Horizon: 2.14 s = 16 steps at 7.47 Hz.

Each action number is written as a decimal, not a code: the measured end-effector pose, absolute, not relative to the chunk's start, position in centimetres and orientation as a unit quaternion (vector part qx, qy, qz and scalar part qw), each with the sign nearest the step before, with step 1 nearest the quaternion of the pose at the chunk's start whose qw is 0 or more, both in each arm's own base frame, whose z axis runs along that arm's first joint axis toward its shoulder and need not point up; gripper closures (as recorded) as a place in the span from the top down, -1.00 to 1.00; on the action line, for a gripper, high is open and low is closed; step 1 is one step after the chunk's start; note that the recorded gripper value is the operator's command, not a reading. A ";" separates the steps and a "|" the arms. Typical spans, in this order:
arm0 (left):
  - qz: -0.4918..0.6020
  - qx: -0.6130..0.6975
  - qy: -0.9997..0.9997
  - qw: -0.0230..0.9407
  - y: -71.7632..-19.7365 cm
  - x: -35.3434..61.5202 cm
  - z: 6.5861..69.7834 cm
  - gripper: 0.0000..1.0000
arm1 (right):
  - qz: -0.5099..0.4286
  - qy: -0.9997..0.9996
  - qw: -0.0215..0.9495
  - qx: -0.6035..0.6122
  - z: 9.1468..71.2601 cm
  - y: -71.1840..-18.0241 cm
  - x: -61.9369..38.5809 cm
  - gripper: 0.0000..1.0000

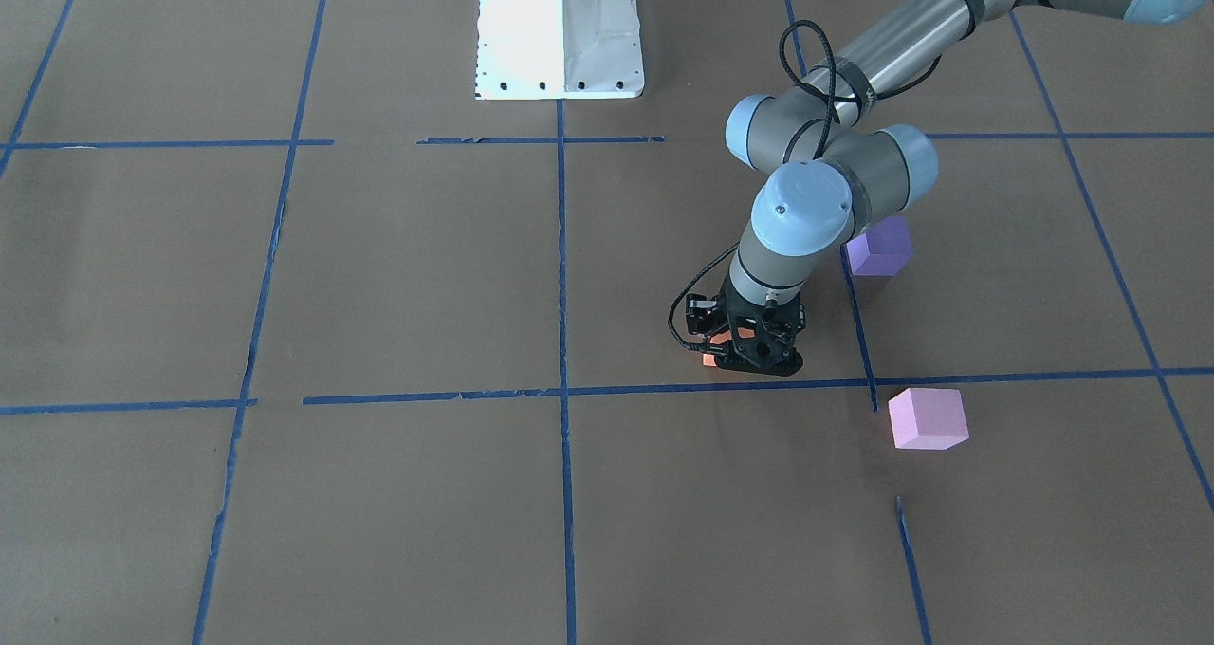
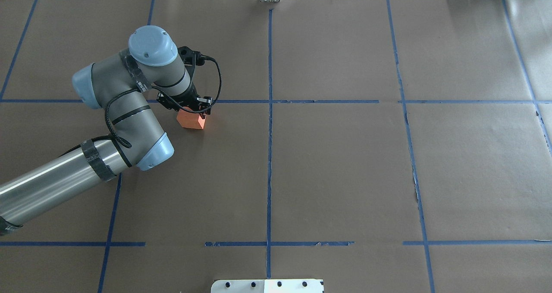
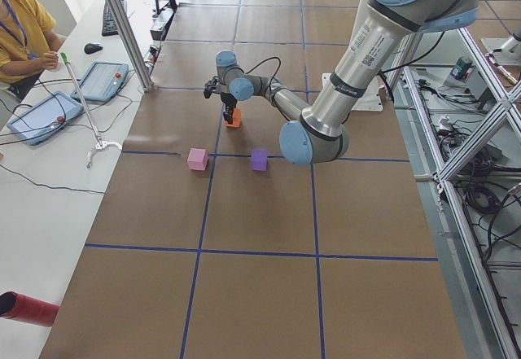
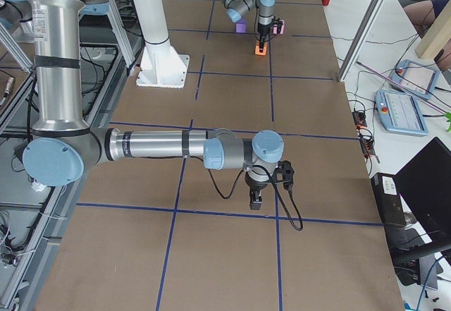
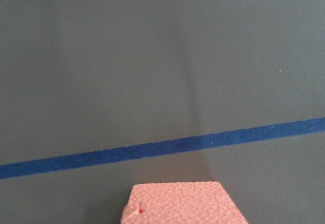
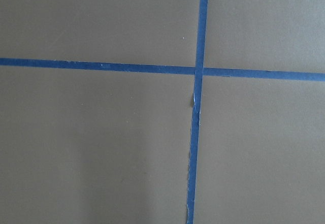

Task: Arrange blocks in a line
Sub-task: 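Carry the orange cube toward the gap between pink and purple cubes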

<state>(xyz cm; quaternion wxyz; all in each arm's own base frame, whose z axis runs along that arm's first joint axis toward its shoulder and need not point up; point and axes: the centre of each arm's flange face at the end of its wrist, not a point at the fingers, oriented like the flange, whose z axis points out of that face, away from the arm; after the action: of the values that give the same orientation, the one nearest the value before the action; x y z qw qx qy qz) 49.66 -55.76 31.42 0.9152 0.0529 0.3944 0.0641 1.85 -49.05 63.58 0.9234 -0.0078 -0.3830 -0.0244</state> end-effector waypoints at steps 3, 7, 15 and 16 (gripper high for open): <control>0.041 0.065 0.397 0.914 -56.3 43.3 27.7 -0.55 | -0.024 -0.383 0.923 -0.008 63.6 -49.1 1.8 1.00; 0.052 0.086 0.370 0.924 -58.1 31.4 35.9 -0.52 | -0.024 -0.383 0.923 -0.008 63.6 -49.0 1.8 1.00; 0.037 0.052 0.386 0.920 -57.3 28.8 46.9 -0.53 | -0.024 -0.383 0.923 -0.008 63.6 -49.0 1.8 1.00; 0.029 0.047 0.389 0.919 -57.4 29.8 47.0 -0.53 | -0.024 -0.383 0.923 -0.008 63.6 -49.0 1.8 1.00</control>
<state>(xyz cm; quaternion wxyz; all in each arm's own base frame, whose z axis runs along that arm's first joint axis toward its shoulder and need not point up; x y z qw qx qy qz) 29.77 -57.40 47.00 0.9194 0.0465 0.3895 0.0290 1.85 -49.05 63.59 0.9234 -0.0082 -0.3830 -0.0243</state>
